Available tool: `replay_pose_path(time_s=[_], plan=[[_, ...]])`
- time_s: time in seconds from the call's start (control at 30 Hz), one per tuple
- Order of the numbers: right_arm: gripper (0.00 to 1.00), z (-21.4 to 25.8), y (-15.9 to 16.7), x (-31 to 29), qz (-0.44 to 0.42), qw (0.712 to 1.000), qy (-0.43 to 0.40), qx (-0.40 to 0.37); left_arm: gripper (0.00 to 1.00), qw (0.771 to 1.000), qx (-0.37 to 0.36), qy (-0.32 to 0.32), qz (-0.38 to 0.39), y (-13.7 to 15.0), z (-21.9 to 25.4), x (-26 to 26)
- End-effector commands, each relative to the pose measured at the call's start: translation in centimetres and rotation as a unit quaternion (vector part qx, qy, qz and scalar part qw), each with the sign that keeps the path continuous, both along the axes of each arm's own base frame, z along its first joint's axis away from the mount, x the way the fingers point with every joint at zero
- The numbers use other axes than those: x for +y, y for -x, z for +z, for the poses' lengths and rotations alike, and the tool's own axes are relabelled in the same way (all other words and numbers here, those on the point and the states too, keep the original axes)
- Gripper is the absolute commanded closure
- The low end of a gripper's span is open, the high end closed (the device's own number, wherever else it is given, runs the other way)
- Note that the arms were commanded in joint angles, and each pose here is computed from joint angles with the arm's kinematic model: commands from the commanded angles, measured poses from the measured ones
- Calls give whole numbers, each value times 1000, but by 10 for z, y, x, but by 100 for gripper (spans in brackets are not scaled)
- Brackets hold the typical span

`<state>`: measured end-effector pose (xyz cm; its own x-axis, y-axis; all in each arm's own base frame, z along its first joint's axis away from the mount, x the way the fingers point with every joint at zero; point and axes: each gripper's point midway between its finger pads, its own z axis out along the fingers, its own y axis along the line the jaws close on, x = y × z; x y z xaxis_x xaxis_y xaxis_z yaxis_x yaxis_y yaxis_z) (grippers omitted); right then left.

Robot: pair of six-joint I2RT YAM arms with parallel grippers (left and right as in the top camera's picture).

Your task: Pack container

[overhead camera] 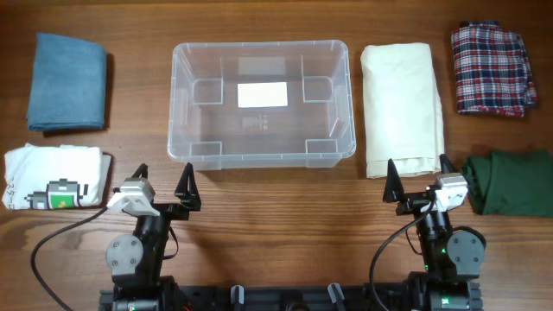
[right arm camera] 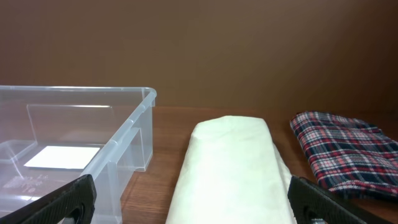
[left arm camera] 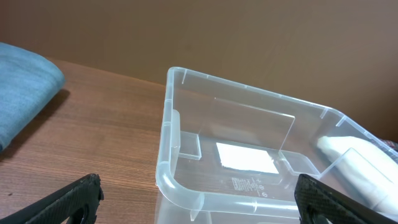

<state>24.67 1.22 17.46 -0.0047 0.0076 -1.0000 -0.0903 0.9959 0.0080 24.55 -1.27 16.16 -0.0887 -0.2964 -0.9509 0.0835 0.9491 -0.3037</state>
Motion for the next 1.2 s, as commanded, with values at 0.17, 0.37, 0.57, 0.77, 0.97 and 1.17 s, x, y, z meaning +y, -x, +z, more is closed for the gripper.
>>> replay_pose_path(time_s=[0.17, 0.37, 0.57, 0.77, 0.97, 1.17], plan=[[0, 1, 0, -2, -6, 1000, -9, -1, 0, 1000, 0, -8, 1, 0, -1, 0], [0, 1, 0, -2, -6, 1000, -9, -1, 0, 1000, 0, -8, 1, 0, -1, 0], [0, 1, 0, -2, -6, 1000, -9, -1, 0, 1000, 0, -8, 1, 0, -1, 0], [0, 1, 0, -2, -6, 1000, -10, -2, 0, 1000, 0, -8, 1, 0, -1, 0], [0, 17, 1, -2, -4, 999, -39, -23, 0, 1000, 0, -8, 1, 0, -1, 0], [0, 100, 11, -20, -58, 997, -7, -53, 0, 1000, 0, -8, 1, 0, -1, 0]])
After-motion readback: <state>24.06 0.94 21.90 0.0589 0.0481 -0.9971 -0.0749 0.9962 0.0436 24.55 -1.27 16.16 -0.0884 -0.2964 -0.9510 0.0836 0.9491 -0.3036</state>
